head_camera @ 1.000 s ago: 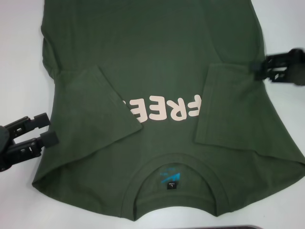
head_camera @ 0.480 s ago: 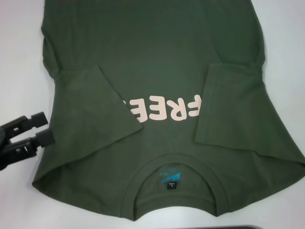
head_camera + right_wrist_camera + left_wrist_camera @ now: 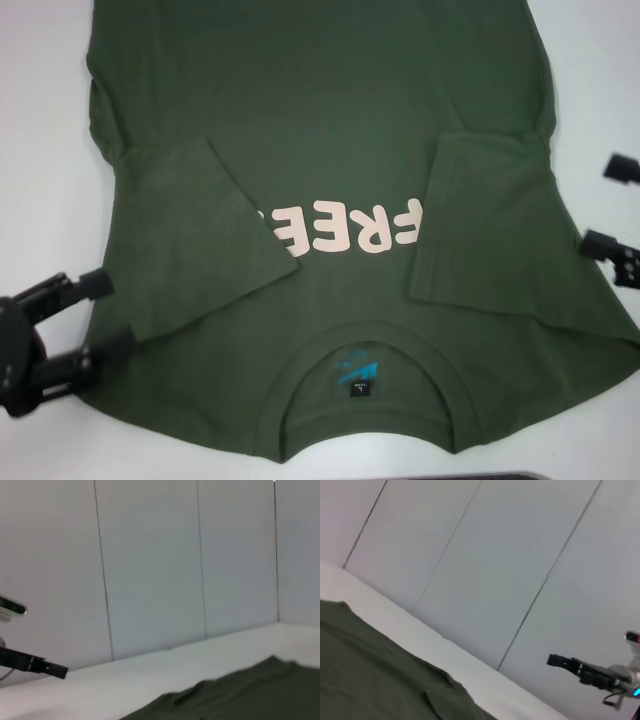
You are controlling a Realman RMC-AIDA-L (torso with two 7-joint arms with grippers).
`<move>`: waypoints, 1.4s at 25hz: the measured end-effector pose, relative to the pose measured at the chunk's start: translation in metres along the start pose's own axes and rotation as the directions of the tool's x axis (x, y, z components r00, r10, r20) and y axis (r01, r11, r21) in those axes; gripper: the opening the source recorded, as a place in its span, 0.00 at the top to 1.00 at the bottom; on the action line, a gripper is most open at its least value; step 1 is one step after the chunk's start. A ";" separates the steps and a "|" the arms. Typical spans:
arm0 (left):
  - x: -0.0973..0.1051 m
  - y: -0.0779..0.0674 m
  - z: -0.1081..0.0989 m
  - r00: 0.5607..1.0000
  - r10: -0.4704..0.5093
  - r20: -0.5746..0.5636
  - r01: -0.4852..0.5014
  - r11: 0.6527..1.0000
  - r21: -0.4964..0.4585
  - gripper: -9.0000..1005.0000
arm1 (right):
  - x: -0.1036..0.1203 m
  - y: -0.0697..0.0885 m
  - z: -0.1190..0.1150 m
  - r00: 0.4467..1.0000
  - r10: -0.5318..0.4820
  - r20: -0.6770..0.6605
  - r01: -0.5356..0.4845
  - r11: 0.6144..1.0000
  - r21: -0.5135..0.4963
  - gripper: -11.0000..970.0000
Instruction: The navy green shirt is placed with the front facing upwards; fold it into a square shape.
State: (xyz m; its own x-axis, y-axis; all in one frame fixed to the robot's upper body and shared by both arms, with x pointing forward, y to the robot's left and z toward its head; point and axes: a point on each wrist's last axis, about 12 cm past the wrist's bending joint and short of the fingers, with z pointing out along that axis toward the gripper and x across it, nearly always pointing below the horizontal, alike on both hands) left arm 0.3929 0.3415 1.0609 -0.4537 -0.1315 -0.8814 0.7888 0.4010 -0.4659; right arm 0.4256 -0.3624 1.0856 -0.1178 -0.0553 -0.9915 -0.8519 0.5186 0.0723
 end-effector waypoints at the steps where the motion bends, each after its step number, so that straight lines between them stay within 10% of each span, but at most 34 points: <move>1: 0.002 -0.002 -0.001 1.000 0.017 0.003 -0.017 1.000 -0.007 0.13 | 0.000 0.001 -0.004 0.999 0.035 -0.017 -0.035 0.999 -0.001 0.07; 11: 0.004 -0.005 -0.017 0.916 -0.400 -0.026 0.398 0.915 -0.060 0.13 | -0.013 -0.008 -0.002 0.926 0.364 -0.098 -0.367 0.930 -0.011 0.06; 13: -0.004 0.000 -0.029 0.640 -0.768 -0.012 0.761 0.637 -0.122 0.13 | -0.017 -0.013 0.002 0.900 0.419 -0.124 -0.423 0.906 -0.009 0.06; 14: -0.004 0.000 -0.029 0.640 -0.768 -0.012 0.761 0.637 -0.122 0.13 | -0.018 -0.015 0.003 0.888 0.438 -0.141 -0.443 0.897 -0.007 0.06; 15: -0.006 0.001 -0.032 0.548 -0.836 -0.012 0.826 0.544 -0.149 0.13 | -0.018 -0.017 0.004 0.879 0.451 -0.154 -0.456 0.890 -0.003 0.06; 17: -0.007 0.003 -0.033 0.485 -0.874 -0.023 0.855 0.479 -0.199 0.13 | -0.020 -0.021 0.005 0.867 0.467 -0.172 -0.474 0.881 0.004 0.06; 23: -0.003 0.017 -0.024 0.427 -0.902 -0.059 0.844 0.421 -0.332 0.13 | -0.021 -0.025 0.002 0.856 0.488 -0.171 -0.491 0.871 0.028 0.06; 35: -0.005 0.029 -0.031 0.455 -0.890 -0.009 0.814 0.421 -0.400 0.13 | -0.024 -0.027 0.002 0.849 0.506 -0.149 -0.507 0.861 0.035 0.06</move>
State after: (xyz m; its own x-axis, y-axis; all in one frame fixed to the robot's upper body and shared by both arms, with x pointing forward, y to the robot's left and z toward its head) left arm 0.4059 0.3817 1.0543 -0.9125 -0.4089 0.0141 -0.2036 0.4240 -0.8825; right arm 0.4530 -0.3735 1.1071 -0.6073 0.0888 -0.7895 -0.6558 0.5049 0.5612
